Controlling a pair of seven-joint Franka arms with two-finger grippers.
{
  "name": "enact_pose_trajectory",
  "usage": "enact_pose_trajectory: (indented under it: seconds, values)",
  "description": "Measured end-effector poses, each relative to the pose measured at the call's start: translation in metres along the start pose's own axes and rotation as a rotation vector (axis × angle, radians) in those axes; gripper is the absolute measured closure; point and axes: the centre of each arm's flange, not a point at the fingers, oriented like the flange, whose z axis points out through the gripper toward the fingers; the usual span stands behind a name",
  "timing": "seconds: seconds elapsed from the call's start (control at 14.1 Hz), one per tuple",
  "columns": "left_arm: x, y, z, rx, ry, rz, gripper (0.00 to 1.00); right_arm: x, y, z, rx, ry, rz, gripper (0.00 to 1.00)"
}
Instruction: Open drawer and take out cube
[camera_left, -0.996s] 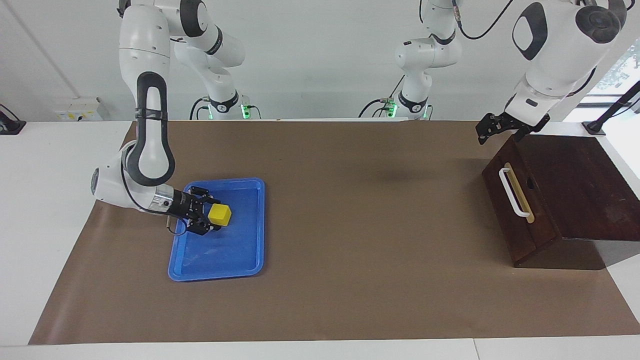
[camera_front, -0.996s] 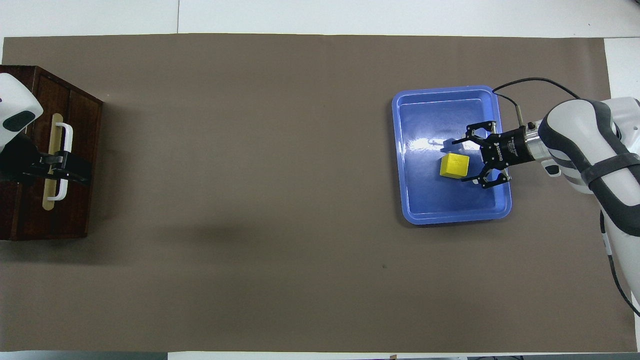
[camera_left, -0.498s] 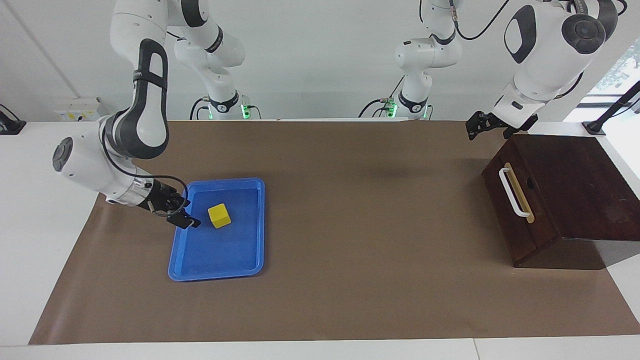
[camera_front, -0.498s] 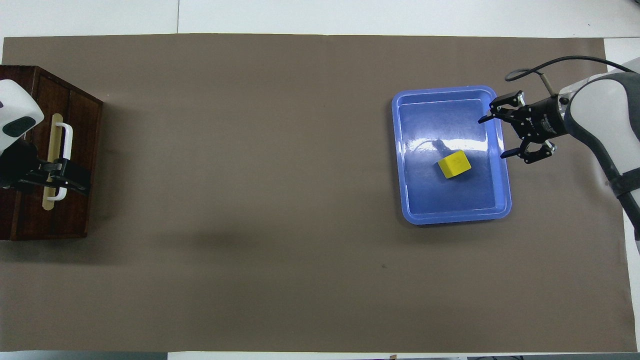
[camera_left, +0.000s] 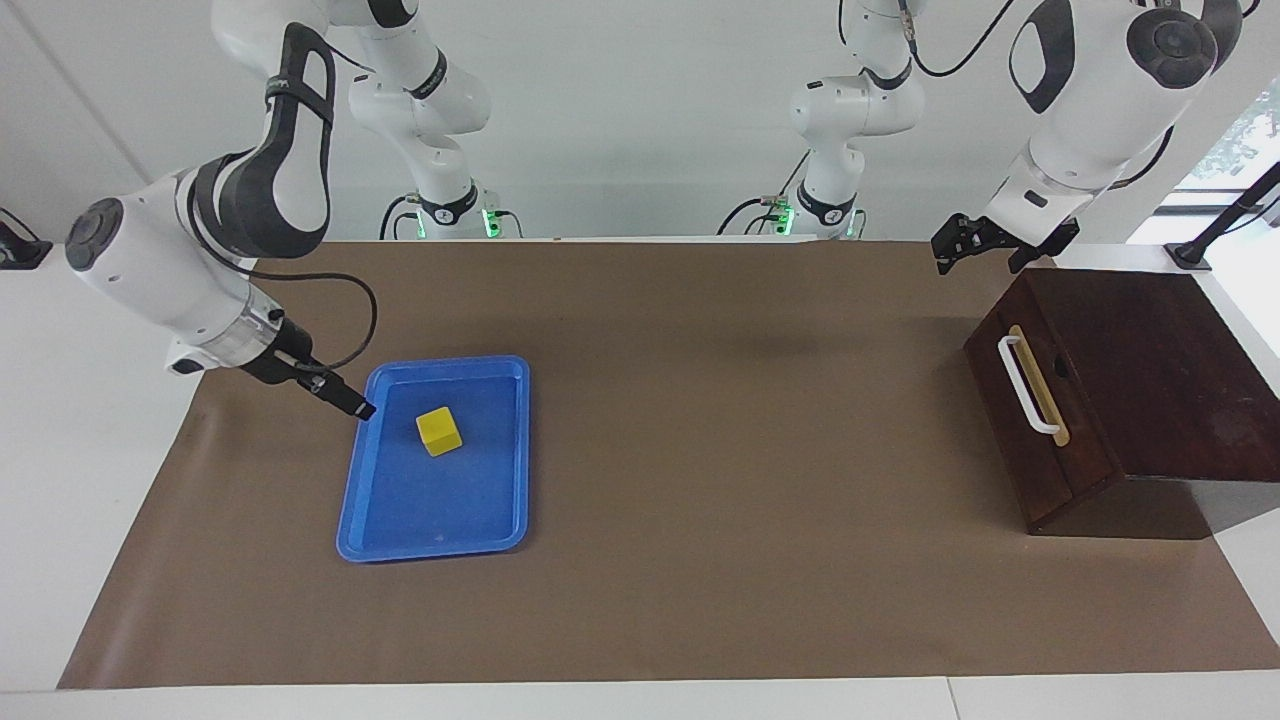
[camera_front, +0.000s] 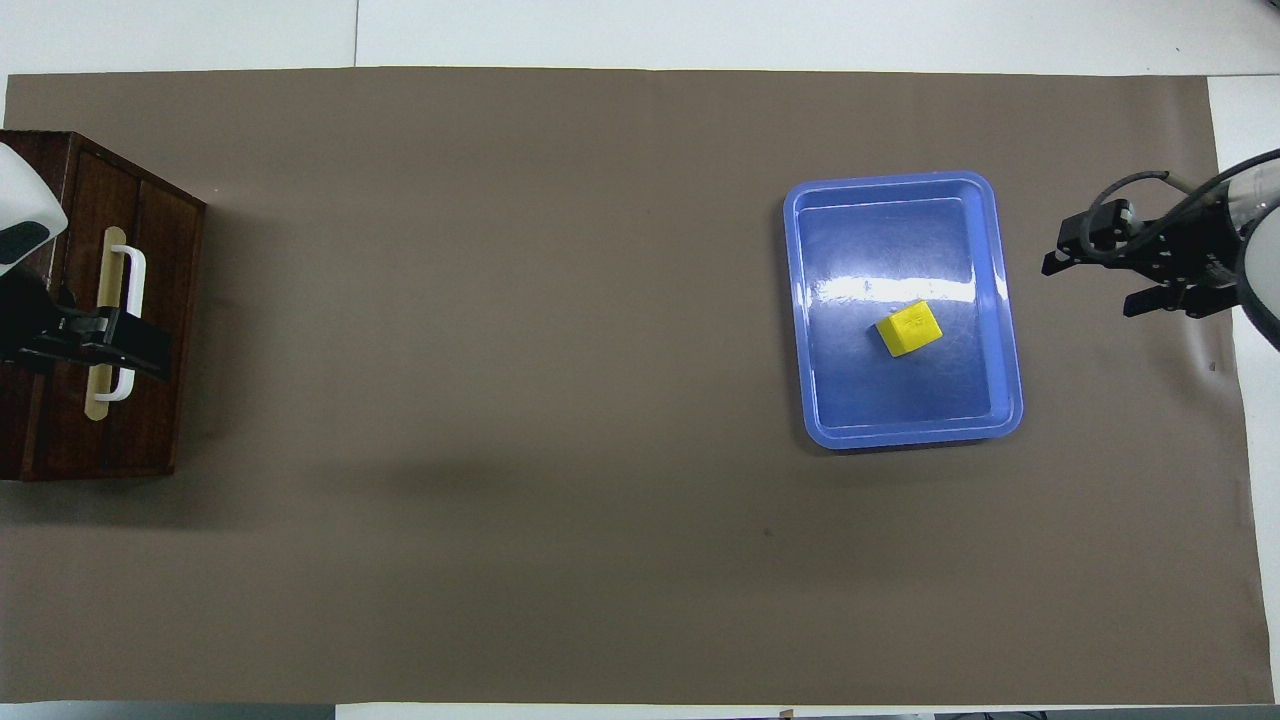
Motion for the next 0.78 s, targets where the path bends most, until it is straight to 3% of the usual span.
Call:
enact_pose_trajectory:
  seconds: [0.43, 0.78]
  values:
    - [0.000, 0.005, -0.002, 0.002, 0.004, 0.020, 0.00, -0.073, -0.001, -0.091, -0.181, 0.048, -0.368, 0.00]
    - [0.000, 0.007, -0.003, 0.003, 0.007, 0.013, 0.00, -0.078, -0.009, -0.088, -0.225, 0.032, -0.474, 0.00]
